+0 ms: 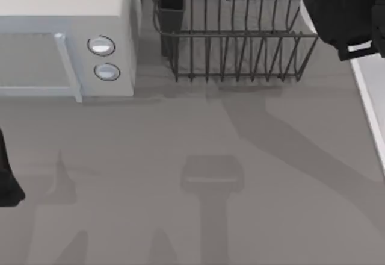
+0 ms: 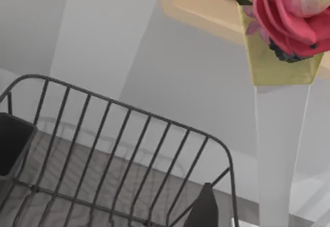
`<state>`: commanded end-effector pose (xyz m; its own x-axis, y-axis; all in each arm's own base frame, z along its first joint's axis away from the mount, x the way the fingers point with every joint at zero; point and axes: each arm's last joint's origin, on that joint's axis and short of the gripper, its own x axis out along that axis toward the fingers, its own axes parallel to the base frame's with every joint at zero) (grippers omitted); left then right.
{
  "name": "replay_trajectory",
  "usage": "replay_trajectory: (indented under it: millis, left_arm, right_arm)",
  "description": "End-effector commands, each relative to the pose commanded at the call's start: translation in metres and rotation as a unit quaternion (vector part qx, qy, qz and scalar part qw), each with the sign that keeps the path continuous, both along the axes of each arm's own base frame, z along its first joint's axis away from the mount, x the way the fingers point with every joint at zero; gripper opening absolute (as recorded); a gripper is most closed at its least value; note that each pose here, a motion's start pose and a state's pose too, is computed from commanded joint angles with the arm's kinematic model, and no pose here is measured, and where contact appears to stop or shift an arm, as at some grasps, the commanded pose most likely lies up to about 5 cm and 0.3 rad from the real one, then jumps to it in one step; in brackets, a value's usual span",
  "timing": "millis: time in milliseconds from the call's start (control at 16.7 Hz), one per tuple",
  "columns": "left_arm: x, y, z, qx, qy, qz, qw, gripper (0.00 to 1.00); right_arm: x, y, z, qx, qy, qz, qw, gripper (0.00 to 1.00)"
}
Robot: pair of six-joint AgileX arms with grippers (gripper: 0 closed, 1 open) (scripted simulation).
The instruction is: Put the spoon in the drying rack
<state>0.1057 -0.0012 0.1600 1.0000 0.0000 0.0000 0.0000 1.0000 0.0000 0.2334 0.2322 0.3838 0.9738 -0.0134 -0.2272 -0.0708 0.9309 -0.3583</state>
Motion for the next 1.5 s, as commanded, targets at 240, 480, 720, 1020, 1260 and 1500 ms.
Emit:
replay_trajectory:
  millis: [240, 480, 720, 1020, 1260, 1500]
  left_arm:
    - [0.000, 0.000, 0.000, 0.000, 0.000, 0.000, 1.000, 1.00]
    - [0.000, 0.000, 0.000, 0.000, 0.000, 0.000, 1.000, 1.00]
    - [0.000, 0.000, 0.000, 0.000, 0.000, 0.000, 1.000, 1.00]
    - [0.000, 0.000, 0.000, 0.000, 0.000, 0.000, 1.000, 1.00]
    - [0.000, 0.000, 0.000, 0.000, 0.000, 0.000, 1.000, 1.00]
    - [0.000, 0.000, 0.000, 0.000, 0.000, 0.000, 1.000, 1.00]
  right_arm:
    - [-0.041, 0.030, 0.027, 0.140, -0.092, -0.007, 0.986, 0.00]
    - [-0.051, 0.032, 0.035, 0.185, -0.115, -0.020, 0.976, 0.00]
    - [-0.049, 0.033, 0.033, 0.182, -0.113, -0.020, 0.977, 0.00]
    - [0.000, 0.058, -0.007, 0.180, -0.109, -0.015, 0.978, 0.00]
    - [0.072, 0.066, -0.075, 0.189, -0.115, -0.014, 0.975, 0.00]
    - [0.131, 0.044, -0.141, 0.189, -0.118, -0.018, 0.975, 0.00]
